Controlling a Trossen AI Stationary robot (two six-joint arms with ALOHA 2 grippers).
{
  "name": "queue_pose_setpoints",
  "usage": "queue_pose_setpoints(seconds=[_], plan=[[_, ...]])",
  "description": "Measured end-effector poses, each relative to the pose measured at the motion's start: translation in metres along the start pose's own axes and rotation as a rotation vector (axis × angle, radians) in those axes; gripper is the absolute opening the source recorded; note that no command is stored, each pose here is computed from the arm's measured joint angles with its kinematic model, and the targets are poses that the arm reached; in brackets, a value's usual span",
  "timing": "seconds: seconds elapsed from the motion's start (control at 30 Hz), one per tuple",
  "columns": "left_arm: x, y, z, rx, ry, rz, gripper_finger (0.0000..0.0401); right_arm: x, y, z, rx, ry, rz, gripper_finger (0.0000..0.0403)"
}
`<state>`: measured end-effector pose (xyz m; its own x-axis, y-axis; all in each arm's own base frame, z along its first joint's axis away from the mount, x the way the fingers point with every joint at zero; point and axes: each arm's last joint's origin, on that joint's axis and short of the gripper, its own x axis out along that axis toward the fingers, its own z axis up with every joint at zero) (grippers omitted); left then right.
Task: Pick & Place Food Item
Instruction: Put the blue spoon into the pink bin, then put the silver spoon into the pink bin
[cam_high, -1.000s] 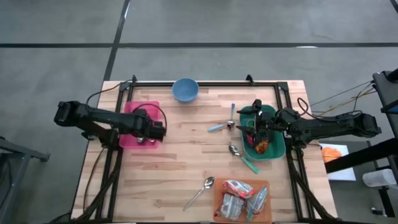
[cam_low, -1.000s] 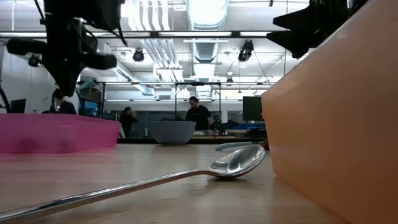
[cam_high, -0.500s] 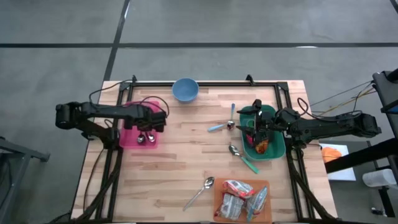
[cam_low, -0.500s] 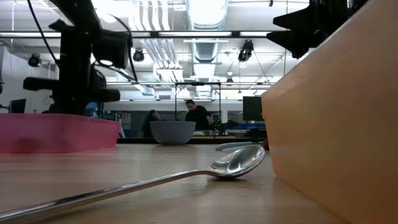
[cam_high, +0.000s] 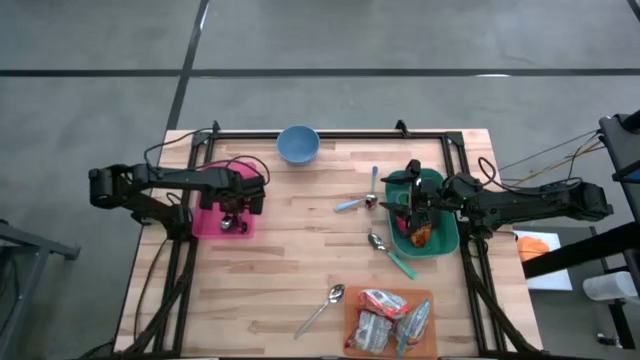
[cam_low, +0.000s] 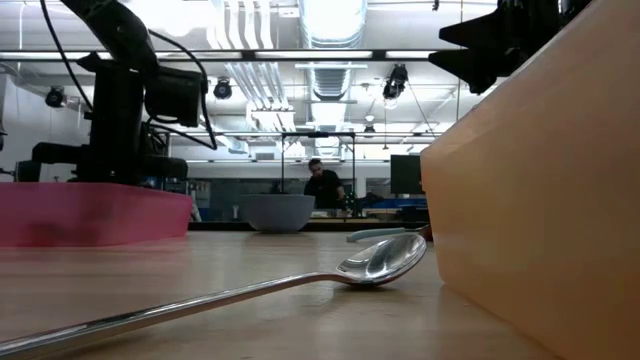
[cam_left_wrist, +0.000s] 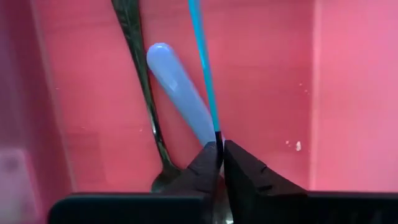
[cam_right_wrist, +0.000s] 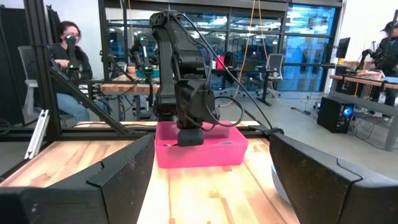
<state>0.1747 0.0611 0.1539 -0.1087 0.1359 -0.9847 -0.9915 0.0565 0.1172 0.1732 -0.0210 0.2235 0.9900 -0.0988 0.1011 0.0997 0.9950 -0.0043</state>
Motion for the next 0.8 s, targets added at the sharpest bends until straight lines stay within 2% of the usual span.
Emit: queue_pose_setpoints(seconds=[0.23, 0.33, 0.6, 0.8], plan=[[0.000, -0.001, 0.001, -0.003, -0.006, -0.015, 0.0117, 0.000, 0.000, 0.000, 0.000, 0.000, 0.000, 0.0316], [0.000, -0.002, 0.001, -0.003, -0.006, -0.017, 0.0139, 0.000, 0.000, 0.000, 0.000, 0.000, 0.000, 0.0316], [-0.002, -0.001, 0.001, 0.014, -0.006, -0.018, 0.0144, 0.000, 0.000, 0.000, -0.001, 0.000, 0.000, 0.0316], [-0.028, -0.006, -0.008, 0.056, -0.069, -0.060, 0.0145, 0.000, 0.000, -0.001, -0.001, 0.009, 0.000, 0.0316]])
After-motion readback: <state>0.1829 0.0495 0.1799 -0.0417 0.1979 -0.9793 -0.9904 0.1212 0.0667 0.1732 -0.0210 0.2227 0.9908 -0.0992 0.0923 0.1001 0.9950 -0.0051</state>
